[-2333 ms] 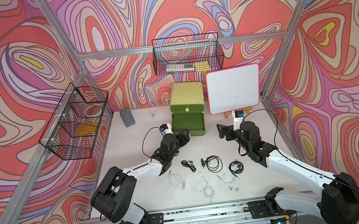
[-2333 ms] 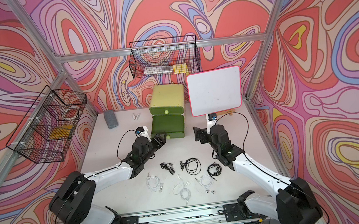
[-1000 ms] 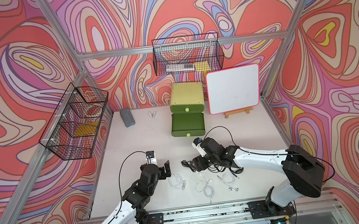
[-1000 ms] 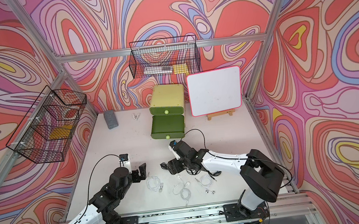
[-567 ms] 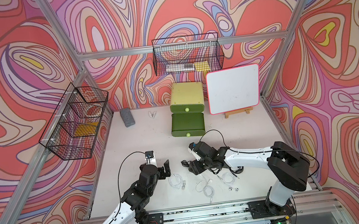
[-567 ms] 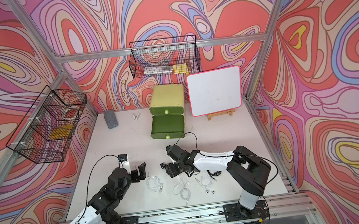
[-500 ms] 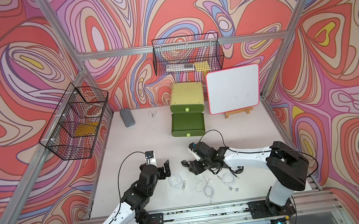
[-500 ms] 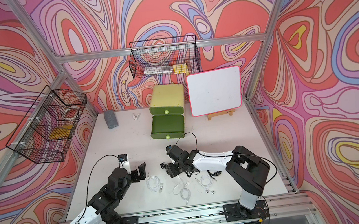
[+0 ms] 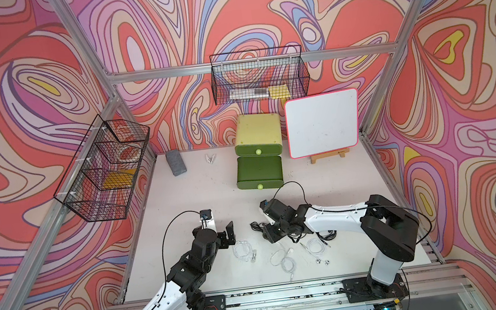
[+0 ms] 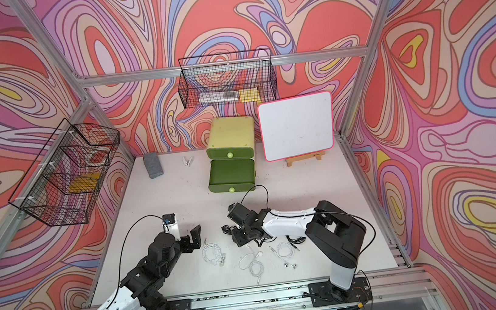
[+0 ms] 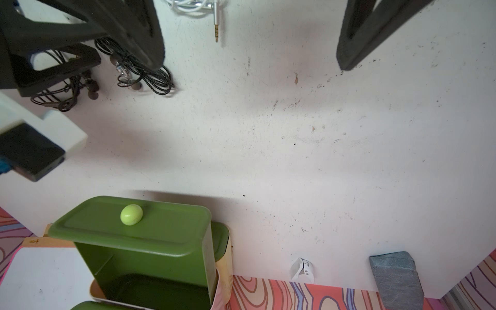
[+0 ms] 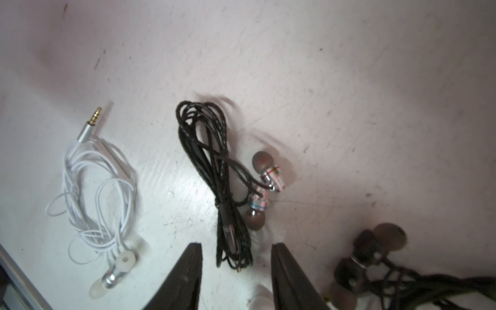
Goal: Place the wired earphones into the drawer by color
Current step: Pick up the wired earphones from the center of the board.
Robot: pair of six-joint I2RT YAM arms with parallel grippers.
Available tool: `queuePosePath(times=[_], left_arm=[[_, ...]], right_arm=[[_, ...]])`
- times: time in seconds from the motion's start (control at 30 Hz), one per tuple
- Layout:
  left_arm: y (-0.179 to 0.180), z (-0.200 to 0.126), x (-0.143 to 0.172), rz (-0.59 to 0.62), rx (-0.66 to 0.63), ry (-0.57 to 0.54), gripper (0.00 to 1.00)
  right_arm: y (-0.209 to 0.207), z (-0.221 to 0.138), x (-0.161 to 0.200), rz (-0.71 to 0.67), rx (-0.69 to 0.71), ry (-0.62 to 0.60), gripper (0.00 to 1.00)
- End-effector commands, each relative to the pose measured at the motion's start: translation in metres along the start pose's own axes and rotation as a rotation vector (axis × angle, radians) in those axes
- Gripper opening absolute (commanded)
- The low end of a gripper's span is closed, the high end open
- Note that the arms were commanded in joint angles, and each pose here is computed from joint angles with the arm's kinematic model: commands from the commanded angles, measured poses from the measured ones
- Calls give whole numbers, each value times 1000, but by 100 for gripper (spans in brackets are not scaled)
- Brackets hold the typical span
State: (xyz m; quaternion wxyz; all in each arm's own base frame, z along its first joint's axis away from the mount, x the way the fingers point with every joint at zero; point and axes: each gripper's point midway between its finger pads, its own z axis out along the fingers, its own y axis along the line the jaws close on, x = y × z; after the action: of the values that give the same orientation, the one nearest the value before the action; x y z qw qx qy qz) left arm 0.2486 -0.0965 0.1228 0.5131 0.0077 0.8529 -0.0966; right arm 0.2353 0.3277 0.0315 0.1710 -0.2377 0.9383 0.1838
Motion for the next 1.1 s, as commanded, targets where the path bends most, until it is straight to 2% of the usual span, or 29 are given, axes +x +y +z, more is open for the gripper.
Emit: queuePosePath(times=[0.0, 0.4, 1.07], left_arm=[[2, 0, 1, 11, -8, -6, 99], [2, 0, 1, 10, -9, -7, 99], [3, -1, 0, 7, -11, -11, 99]], right_arm=[[1, 2, -5, -3, 13, -9, 42], [-2, 12, -1, -3, 27, 13, 32], [0, 6, -5, -12, 25, -1, 4]])
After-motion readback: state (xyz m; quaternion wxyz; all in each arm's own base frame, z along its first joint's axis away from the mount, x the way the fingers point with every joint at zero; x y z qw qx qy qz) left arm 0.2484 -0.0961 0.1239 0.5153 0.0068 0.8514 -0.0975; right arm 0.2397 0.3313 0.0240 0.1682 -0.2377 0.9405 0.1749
